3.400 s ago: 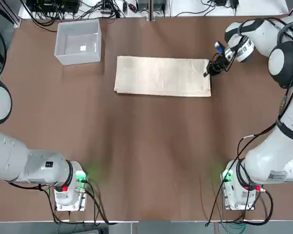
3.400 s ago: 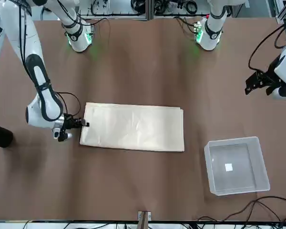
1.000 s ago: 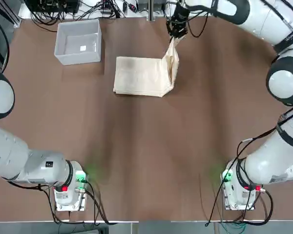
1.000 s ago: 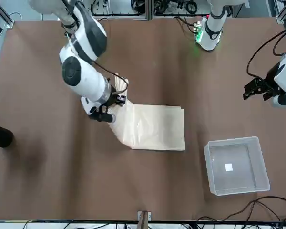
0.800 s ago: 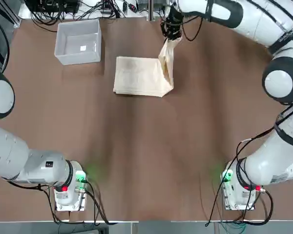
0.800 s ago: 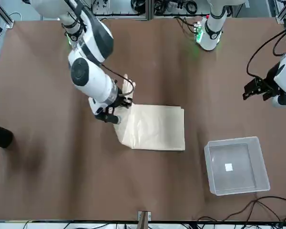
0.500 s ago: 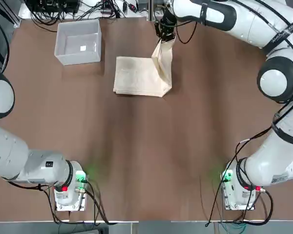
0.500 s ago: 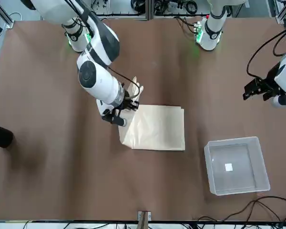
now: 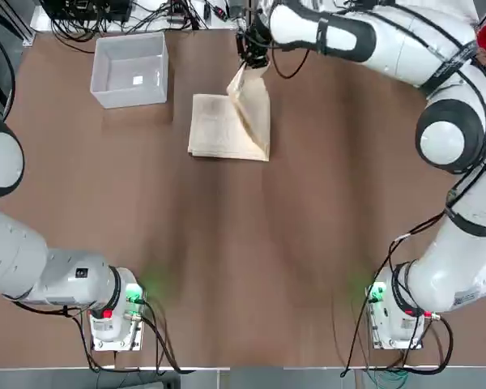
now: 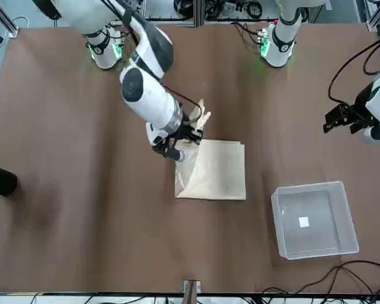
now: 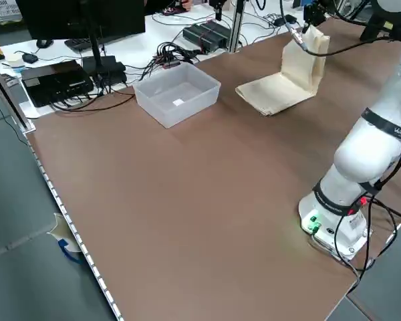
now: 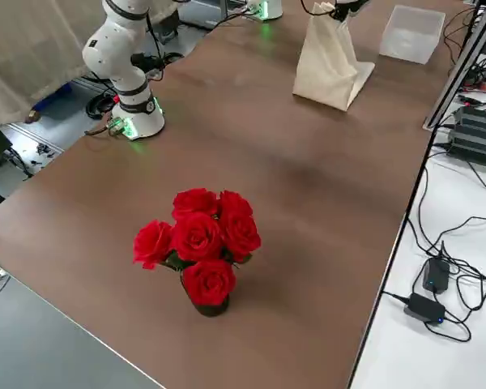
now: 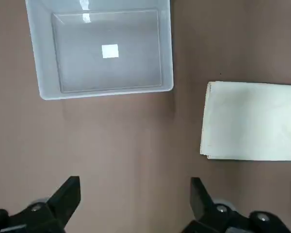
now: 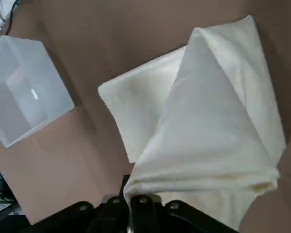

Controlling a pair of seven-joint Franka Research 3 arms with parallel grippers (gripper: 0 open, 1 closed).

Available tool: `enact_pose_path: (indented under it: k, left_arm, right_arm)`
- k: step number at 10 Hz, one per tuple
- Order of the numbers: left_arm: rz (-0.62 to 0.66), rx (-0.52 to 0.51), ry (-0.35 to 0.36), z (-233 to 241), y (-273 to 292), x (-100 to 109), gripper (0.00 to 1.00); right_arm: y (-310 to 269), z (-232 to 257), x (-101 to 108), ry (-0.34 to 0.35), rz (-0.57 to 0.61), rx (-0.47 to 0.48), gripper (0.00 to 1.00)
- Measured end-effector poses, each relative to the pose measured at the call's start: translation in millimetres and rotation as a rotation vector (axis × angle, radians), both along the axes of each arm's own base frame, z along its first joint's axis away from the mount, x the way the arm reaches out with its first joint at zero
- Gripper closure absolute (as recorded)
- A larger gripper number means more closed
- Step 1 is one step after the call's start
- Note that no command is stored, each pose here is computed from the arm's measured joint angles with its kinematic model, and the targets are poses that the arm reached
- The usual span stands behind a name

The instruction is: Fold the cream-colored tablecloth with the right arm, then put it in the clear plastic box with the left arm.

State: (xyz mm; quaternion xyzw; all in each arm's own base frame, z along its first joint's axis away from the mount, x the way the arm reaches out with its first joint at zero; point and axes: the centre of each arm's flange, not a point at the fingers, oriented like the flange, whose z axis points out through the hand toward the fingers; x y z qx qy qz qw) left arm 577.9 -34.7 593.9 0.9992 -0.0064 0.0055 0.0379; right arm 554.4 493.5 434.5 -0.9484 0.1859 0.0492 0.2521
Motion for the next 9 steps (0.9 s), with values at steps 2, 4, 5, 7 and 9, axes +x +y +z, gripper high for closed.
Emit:
enact_pose_path:
  k: [2,4,5,7,9]
  left_arm:
    - [0.000,0.000,0.000,0,0,0,0.00]
    - [0.000,0.000,0.000,0,0,0,0.00]
    - [0.000,0.000,0.000,0,0,0,0.00]
    - [0.000,0.000,0.000,0,0,0,0.00]
    - [0.000,0.000,0.000,0,0,0,0.00]
  right_arm:
    - [22,-20,-9,-0.026,0.013,0.011,0.96]
    - [27,-39,-10,-0.031,0.015,-0.011,0.96]
    - [27,-46,-8,-0.032,0.013,-0.015,0.96]
    - [31,-62,-9,-0.020,0.020,-0.026,0.96]
    - [40,-74,-13,-0.029,0.019,-0.009,0.96]
